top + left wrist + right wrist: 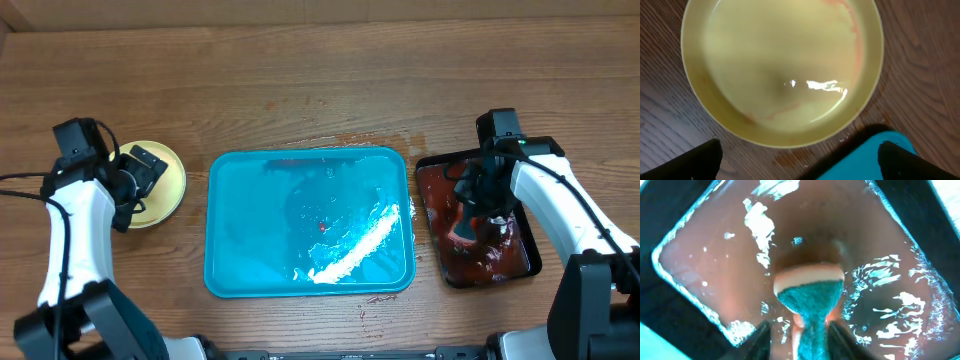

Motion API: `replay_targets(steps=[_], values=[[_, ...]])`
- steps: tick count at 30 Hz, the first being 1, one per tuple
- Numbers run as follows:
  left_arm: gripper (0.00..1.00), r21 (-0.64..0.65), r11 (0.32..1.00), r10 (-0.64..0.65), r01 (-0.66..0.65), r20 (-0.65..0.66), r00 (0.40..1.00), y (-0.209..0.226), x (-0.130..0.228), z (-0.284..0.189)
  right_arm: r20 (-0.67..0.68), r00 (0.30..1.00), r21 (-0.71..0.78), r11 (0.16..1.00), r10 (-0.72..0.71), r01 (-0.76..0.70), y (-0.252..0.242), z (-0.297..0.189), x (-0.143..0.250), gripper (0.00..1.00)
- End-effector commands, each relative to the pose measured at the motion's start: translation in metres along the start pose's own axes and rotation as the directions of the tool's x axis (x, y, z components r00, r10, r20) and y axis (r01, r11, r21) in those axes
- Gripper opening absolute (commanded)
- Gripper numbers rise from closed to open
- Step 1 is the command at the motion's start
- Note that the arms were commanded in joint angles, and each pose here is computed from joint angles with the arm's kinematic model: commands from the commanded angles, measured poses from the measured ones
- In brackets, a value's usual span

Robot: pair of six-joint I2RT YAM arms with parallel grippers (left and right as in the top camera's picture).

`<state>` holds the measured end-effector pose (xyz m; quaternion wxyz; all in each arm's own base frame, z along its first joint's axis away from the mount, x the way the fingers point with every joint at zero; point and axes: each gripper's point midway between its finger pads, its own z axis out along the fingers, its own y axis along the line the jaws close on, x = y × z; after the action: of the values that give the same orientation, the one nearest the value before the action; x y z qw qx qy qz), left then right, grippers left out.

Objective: Clean dirty plates on tray and stack at the side
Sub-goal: 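Release the sponge into the black tray with the right gripper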

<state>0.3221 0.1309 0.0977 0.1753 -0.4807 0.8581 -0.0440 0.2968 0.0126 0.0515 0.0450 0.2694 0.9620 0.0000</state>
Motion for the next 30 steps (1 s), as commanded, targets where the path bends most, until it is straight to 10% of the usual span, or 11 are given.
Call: replay_targets(steps=[1, 12, 15, 22, 30], values=[[1.00, 0.053, 0.997, 0.053, -0.056, 0.067, 0.996, -0.014, -0.009, -0.028, 0.014, 1.000, -0.008, 1.000, -0.011, 0.011, -0.001, -0.003, -0.002, 0.49], [0.98, 0.154, 0.897, 0.339, -0.415, 0.364, 0.868, -0.053, -0.005, -0.147, 0.110, 0.989, -0.059, 0.993, -0.099, 0.106, 0.020, -0.038, -0.033, 0.60], [0.99, 0.143, 0.814, 0.448, -0.563, 0.462, 0.766, -0.064, 0.008, -0.184, 0.179, 0.971, -0.086, 0.981, -0.158, 0.176, 0.032, -0.063, -0.050, 1.00], [1.00, 0.125, 0.674, 0.489, -0.728, 0.663, 0.566, -0.074, 0.035, -0.267, 0.405, 0.878, -0.133, 0.933, -0.256, 0.334, 0.060, -0.151, -0.077, 1.00], [1.00, -0.056, 0.537, 0.518, -0.842, 0.810, 0.276, -0.044, 0.063, -0.357, 0.713, 0.616, -0.077, 0.835, -0.336, 0.544, 0.066, -0.280, -0.072, 1.00]])
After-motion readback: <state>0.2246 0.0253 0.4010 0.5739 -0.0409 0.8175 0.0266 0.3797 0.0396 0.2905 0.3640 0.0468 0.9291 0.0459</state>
